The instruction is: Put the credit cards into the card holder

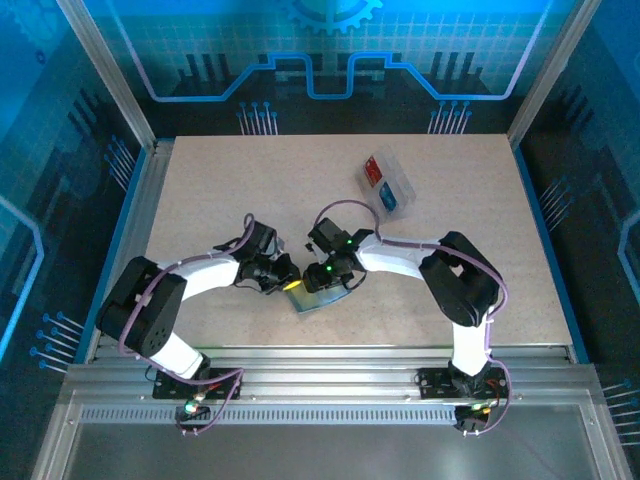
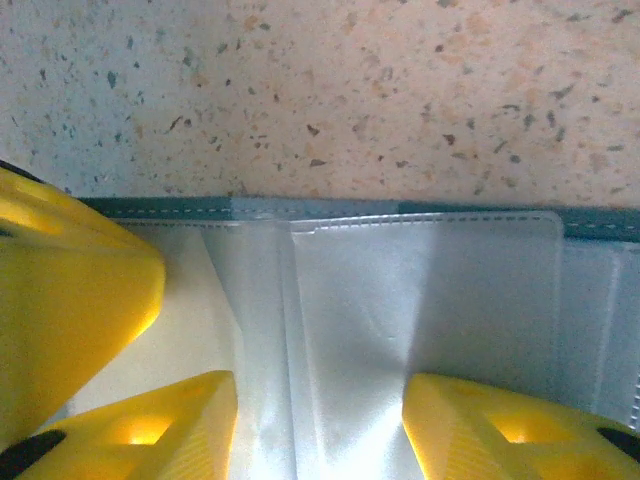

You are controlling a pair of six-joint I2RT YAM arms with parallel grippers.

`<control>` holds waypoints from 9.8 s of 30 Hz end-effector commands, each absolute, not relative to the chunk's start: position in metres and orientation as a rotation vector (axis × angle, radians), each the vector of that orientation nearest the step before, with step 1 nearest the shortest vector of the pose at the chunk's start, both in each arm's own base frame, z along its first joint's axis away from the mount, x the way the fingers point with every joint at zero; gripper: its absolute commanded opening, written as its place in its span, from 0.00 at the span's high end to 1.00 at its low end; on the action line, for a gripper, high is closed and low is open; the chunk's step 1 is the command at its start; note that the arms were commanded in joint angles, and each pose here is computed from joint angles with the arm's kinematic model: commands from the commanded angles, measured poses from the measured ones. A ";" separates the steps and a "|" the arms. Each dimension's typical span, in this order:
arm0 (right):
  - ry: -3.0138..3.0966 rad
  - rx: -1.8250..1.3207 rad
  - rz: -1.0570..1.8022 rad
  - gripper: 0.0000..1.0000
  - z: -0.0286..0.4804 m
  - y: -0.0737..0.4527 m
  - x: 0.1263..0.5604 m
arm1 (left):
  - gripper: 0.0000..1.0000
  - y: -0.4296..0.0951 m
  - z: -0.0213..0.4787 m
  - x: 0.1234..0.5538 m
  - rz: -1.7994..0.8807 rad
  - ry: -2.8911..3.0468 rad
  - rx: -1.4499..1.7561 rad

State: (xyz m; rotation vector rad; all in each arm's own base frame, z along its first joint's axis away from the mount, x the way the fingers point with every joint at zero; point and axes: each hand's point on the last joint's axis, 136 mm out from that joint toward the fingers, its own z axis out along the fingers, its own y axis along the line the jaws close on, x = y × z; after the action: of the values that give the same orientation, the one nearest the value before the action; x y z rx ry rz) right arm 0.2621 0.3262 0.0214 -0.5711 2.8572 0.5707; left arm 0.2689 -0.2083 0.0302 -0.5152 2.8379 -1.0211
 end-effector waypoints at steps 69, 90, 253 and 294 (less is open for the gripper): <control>2.878 -0.200 0.365 0.49 0.024 0.245 0.279 | 0.88 -0.241 0.015 0.276 -0.832 2.968 -0.182; 2.561 -0.163 -0.050 0.52 0.184 0.155 0.382 | 0.88 -0.253 0.007 0.277 -0.929 2.946 -0.080; 2.537 0.023 1.175 1.00 0.020 0.230 0.287 | 0.89 -0.264 -0.007 0.266 -0.971 3.000 -0.084; 2.656 0.301 1.291 1.00 0.006 0.224 0.262 | 0.89 -0.262 -0.009 0.265 -0.959 3.011 -0.097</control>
State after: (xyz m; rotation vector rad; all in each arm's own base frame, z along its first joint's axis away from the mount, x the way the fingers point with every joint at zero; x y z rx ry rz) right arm 0.2871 0.2306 0.0270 0.2419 2.5360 1.3411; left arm 0.2844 -0.2682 0.0142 -0.0748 2.9021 -1.0183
